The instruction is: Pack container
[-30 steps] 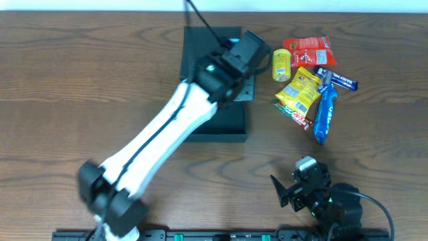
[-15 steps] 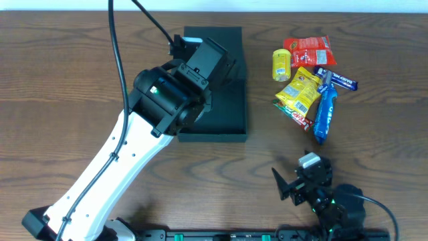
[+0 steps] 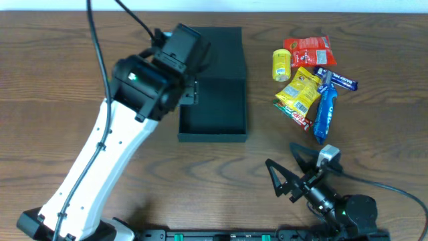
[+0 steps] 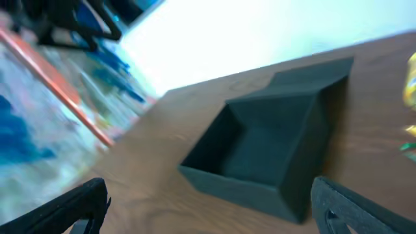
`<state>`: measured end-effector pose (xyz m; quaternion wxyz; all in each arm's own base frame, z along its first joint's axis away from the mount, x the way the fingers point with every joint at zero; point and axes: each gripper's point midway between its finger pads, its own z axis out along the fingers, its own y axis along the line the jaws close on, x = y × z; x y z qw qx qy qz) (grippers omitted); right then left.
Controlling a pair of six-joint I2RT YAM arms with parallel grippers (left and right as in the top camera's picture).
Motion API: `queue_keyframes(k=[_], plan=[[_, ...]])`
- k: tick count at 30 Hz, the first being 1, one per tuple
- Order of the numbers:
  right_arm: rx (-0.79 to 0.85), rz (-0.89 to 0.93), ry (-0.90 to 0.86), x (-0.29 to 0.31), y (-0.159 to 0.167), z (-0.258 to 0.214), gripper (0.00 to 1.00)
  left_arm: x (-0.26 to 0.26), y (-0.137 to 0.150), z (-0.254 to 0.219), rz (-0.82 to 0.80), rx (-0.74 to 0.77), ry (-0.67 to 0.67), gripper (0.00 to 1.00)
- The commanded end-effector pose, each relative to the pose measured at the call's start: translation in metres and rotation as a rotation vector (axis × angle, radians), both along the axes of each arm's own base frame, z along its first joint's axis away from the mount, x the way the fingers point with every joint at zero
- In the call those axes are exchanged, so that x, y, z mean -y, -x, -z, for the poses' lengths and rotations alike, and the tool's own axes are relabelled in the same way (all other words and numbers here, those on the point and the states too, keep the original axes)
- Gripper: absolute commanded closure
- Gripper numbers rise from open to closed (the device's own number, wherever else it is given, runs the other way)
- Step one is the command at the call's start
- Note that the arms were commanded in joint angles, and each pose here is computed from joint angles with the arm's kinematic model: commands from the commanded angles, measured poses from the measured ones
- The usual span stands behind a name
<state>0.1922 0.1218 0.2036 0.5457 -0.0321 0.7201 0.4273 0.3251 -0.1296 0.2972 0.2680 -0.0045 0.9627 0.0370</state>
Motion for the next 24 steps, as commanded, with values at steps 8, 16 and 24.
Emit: queue_keyframes(k=[8,16,24], plan=[[-0.229,0.068,-0.126,0.008,-0.006,0.013,0.01,-0.001,-0.02,0.01,0.079,-0.017,0.122,0.12],[-0.331,0.356,0.175,0.065,-0.044,0.003,0.01,-0.002,-0.045,0.03,0.093,0.033,0.118,0.02],[-0.527,0.443,0.464,0.123,-0.113,0.019,0.01,-0.026,-0.084,0.047,0.034,0.108,0.121,0.05]])
